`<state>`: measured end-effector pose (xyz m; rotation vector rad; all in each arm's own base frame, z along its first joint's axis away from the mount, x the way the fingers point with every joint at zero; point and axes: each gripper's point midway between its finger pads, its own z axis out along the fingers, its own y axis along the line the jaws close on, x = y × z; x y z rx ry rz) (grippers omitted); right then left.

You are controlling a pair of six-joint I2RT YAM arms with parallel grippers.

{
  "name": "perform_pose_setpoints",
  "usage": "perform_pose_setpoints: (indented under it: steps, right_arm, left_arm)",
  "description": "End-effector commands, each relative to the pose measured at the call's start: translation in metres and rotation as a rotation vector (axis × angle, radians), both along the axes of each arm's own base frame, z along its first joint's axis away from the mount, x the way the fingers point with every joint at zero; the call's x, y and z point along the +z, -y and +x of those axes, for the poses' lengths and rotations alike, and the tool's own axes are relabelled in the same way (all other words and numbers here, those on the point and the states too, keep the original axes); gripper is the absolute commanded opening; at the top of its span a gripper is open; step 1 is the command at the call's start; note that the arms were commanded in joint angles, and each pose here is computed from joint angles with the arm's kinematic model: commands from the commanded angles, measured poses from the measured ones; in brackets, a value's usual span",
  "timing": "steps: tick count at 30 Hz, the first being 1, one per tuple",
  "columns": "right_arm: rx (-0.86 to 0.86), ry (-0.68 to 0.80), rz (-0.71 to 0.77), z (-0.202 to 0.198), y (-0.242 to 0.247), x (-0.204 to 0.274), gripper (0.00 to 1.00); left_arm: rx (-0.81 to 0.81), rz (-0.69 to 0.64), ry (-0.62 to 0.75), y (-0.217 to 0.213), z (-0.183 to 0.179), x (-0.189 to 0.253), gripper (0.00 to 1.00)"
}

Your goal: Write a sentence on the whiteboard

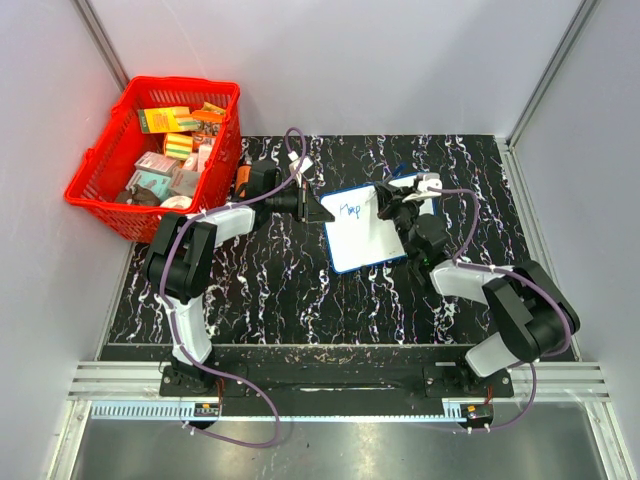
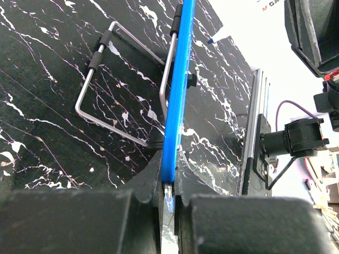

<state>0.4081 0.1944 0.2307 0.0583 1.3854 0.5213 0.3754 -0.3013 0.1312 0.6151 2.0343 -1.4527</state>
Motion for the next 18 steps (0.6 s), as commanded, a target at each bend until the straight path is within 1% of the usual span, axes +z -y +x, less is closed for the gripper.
perform_pose_setpoints:
  steps: [1,18]
  right_arm:
    - [0.024,0.048,0.032,0.007,-0.007,0.019,0.00]
    - [0.029,-0.008,0.024,0.015,-0.013,-0.006,0.00]
  left_arm:
    - [0.042,0.094,0.052,-0.006,0.005,-0.022,0.00]
    - [0.041,0.093,0.052,-0.006,0.004,-0.022,0.00]
